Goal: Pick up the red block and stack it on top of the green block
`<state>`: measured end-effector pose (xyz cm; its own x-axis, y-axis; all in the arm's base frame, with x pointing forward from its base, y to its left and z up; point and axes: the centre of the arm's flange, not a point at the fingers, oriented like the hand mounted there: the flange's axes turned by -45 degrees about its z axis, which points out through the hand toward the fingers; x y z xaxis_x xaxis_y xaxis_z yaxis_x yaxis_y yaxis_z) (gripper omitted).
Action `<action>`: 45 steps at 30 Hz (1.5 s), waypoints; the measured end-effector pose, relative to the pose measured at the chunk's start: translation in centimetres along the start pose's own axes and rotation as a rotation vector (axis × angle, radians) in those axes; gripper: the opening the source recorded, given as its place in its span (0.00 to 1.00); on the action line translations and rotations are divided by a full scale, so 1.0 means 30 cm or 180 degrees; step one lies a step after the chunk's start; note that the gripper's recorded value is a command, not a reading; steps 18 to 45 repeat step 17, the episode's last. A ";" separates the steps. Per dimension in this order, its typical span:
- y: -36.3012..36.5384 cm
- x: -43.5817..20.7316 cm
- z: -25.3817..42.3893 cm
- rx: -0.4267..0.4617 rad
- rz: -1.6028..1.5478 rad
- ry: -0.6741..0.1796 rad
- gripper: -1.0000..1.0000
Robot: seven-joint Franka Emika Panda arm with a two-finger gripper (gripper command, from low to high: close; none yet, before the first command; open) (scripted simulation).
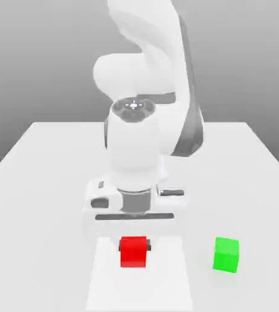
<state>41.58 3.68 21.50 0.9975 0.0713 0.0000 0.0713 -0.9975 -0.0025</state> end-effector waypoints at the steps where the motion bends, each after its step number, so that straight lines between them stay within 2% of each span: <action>1: -0.075 -0.003 -0.014 0.0002 -0.0055 0.0000 0.00; 9: -0.589 -0.142 -0.066 -0.0005 -0.0415 0.0000 0.00; 13: -0.531 -0.114 0.071 -0.0007 -0.0226 0.0001 0.00; 14: -0.528 -0.115 0.099 -0.0007 -0.0220 0.0002 1.00; 45: -0.528 -0.115 0.099 -0.0007 -0.0220 0.0002 1.00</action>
